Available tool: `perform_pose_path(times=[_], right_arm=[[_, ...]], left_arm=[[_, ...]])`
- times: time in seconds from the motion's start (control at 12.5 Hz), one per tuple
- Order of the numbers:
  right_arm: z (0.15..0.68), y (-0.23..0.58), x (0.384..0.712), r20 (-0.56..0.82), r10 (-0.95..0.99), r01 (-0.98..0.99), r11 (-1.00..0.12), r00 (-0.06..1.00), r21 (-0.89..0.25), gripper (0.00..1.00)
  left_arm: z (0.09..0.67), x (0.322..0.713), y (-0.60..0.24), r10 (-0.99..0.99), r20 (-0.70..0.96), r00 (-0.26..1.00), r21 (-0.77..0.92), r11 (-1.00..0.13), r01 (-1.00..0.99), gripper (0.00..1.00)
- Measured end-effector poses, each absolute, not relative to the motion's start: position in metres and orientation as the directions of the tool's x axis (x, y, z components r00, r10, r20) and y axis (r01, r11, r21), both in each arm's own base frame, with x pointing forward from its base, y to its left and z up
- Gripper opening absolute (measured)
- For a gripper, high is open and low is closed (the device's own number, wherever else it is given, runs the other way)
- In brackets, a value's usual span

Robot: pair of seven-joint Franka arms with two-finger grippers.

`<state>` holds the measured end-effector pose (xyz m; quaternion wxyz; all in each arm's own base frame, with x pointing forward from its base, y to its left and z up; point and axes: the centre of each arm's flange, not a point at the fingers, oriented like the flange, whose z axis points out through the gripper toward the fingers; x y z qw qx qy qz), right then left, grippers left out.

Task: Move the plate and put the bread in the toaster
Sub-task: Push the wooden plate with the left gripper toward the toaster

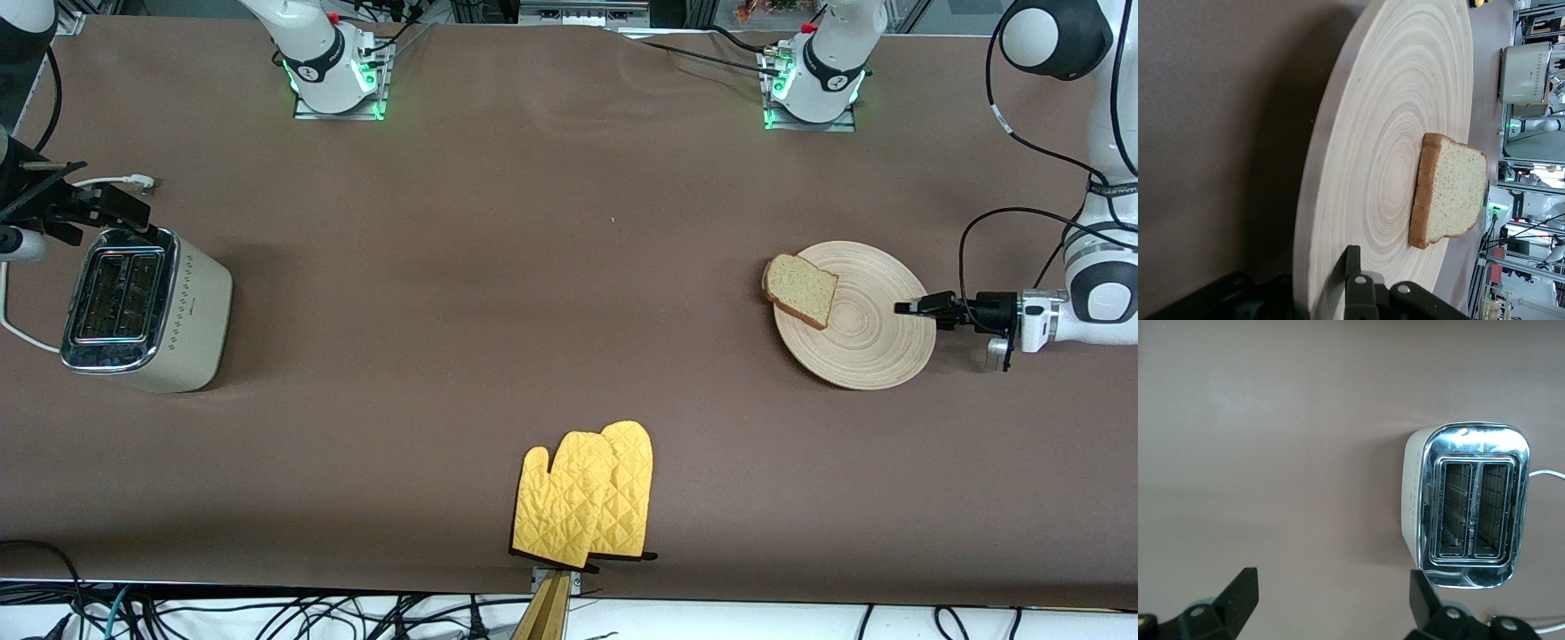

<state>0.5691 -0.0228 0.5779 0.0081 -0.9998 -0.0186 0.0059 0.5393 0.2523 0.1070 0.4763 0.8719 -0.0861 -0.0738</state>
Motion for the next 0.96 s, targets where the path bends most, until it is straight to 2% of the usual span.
perform_pose_path(times=[0.16, 0.4, 0.64, 0.96], right_arm=[[0.578, -0.023, 0.569, -0.011, 0.037, 0.037, -0.999, 0.999, -0.017, 1.00], [0.578, -0.023, 0.569, -0.011, 0.037, 0.037, -0.999, 0.999, -0.018, 1.00], [0.578, -0.023, 0.569, -0.012, 0.037, 0.037, -0.999, 0.999, -0.018, 1.00], [0.578, -0.023, 0.569, -0.012, 0.037, 0.037, -0.999, 0.999, -0.019, 1.00]], left_arm=[[0.107, 0.539, 0.251, -0.216, -0.058, 0.975, 0.845, -0.530, -0.067, 0.14], [0.106, 0.550, 0.221, -0.182, -0.176, 0.967, 0.850, -0.524, 0.056, 0.14], [0.115, 0.577, 0.155, -0.198, -0.262, 0.945, 0.853, -0.506, 0.130, 0.14], [0.134, 0.613, 0.054, -0.236, -0.228, 0.945, 0.894, -0.434, 0.107, 0.12]])
